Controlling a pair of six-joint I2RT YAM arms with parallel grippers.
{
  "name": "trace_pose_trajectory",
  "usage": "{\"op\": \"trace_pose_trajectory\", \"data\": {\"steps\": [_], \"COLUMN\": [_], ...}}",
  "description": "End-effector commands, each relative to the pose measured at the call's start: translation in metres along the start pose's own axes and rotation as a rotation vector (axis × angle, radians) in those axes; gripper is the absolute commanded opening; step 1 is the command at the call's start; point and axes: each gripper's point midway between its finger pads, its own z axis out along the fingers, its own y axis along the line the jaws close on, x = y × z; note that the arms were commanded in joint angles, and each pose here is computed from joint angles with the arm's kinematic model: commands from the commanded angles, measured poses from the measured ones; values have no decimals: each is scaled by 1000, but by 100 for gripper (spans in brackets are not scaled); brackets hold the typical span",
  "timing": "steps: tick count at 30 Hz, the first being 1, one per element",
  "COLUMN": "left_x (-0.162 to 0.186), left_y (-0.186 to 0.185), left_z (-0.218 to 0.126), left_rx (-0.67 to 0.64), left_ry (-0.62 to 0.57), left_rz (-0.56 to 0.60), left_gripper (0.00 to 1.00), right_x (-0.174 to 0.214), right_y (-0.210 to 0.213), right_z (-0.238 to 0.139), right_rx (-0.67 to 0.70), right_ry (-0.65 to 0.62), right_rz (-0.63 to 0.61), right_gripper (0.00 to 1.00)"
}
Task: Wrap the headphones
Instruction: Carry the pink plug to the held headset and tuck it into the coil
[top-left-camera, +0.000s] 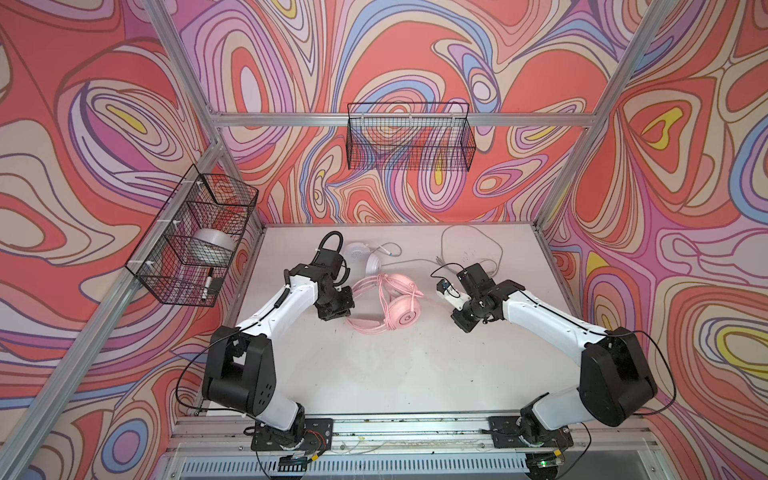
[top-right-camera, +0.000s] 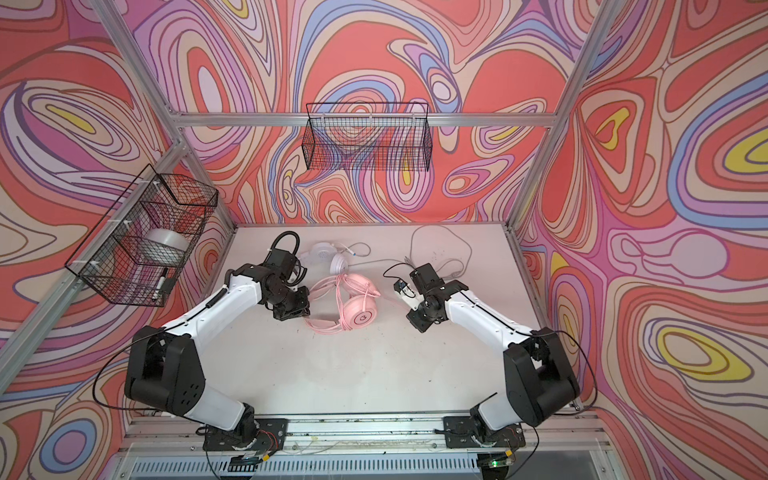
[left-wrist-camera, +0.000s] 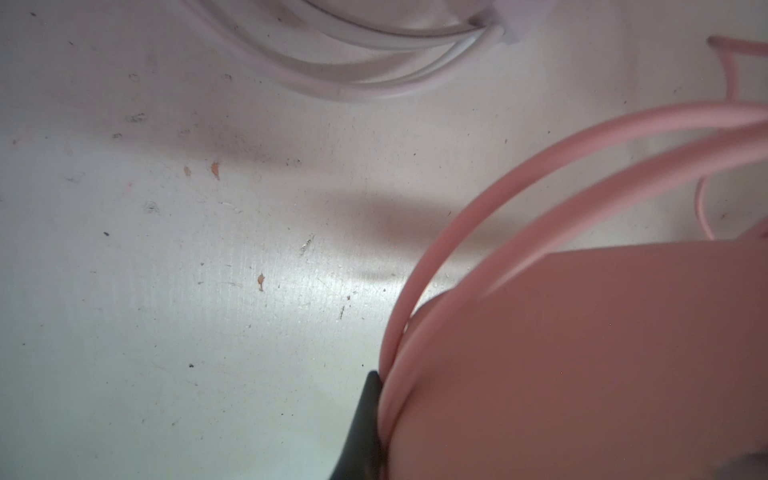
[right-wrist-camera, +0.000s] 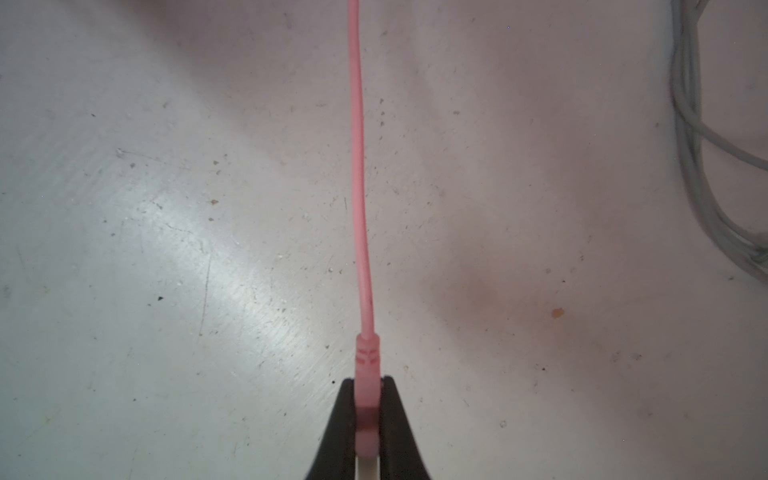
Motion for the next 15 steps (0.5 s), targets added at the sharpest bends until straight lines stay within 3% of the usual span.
{"op": "trace_pose_trajectory", "data": {"steps": [1,4,9,15], "left_x": [-13,-17,-25,-32], "left_y": [-28,-31,-30,-26], "left_z": [-14,-15,-21,-24], "left_rx": [124,140,120,75], "left_ry": [-39,-55,-86,-103], "left_rz": [-71,-109,-122,-124], "left_gripper": [0,0,0,0], "right_x": [-1,-4,0,0], "right_y": [20,46,72,125], "right_z": [-9,-21,-36,-57], "right_rx": [-7,-47,-148,-305], "right_ry": [-38,-62,-36,-48], "right_rz": [30,-47,-57,-197], "right_gripper": [0,0,0,0]}}
